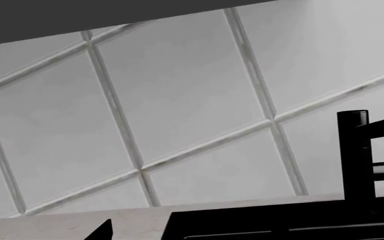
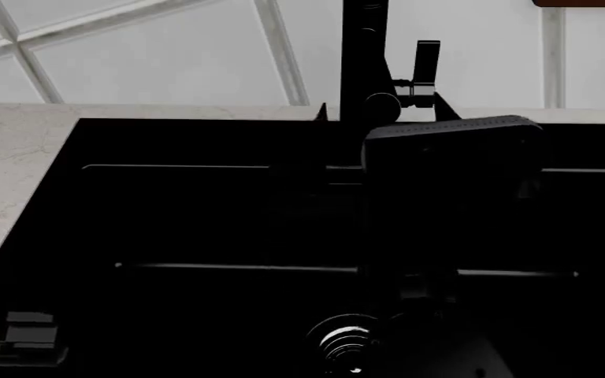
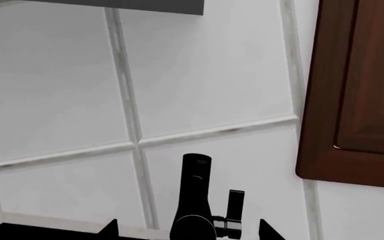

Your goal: Turn the sink spout to the right.

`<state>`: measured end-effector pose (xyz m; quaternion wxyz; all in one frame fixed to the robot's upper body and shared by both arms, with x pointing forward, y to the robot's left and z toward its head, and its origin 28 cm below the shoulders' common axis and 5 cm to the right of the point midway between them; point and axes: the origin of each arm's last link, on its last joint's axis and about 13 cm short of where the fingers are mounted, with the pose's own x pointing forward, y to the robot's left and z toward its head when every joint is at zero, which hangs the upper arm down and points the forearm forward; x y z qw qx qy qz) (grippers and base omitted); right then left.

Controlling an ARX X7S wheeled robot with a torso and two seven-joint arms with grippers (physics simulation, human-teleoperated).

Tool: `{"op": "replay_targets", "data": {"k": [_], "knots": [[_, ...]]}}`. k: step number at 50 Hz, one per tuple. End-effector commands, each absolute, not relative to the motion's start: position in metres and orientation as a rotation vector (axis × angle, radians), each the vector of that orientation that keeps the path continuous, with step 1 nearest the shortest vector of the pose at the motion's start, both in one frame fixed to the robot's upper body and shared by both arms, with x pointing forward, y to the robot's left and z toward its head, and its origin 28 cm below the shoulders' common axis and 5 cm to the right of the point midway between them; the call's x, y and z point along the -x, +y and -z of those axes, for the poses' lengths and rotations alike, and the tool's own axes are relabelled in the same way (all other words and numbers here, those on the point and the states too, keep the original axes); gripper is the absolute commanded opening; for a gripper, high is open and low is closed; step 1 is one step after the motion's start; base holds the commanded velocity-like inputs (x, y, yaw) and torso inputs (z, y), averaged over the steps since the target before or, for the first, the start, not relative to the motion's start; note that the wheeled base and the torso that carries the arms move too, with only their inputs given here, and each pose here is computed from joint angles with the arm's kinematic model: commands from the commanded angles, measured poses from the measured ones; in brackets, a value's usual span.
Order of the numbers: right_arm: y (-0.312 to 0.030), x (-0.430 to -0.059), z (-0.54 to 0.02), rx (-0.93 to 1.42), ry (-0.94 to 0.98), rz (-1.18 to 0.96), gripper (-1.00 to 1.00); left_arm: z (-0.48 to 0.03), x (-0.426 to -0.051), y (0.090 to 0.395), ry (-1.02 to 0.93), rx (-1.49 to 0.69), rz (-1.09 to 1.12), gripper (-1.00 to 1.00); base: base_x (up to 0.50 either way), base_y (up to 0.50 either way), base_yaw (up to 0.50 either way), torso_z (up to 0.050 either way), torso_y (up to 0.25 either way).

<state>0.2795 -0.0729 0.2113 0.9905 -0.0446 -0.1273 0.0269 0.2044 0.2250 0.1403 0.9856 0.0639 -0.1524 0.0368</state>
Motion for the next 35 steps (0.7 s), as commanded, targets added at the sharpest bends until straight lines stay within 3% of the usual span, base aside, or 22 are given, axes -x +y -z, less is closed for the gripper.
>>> {"op": "replay_targets", "data": {"k": [1,35], "knots": [[-0.072,-0.286,-0.211,0.088,-0.255,-0.056,1.00,-0.141,-0.204,0.225,-0.307,-0.132,-0.072,1.00,0.00,0.00,0.00,0.000,0.000],[-0.072,-0.300,-0.188,0.092,-0.185,-0.049,1.00,-0.138,-0.205,0.224,-0.306,-0.143,-0.065,1.00,0.00,0.00,0.00,0.000,0.000]]}}
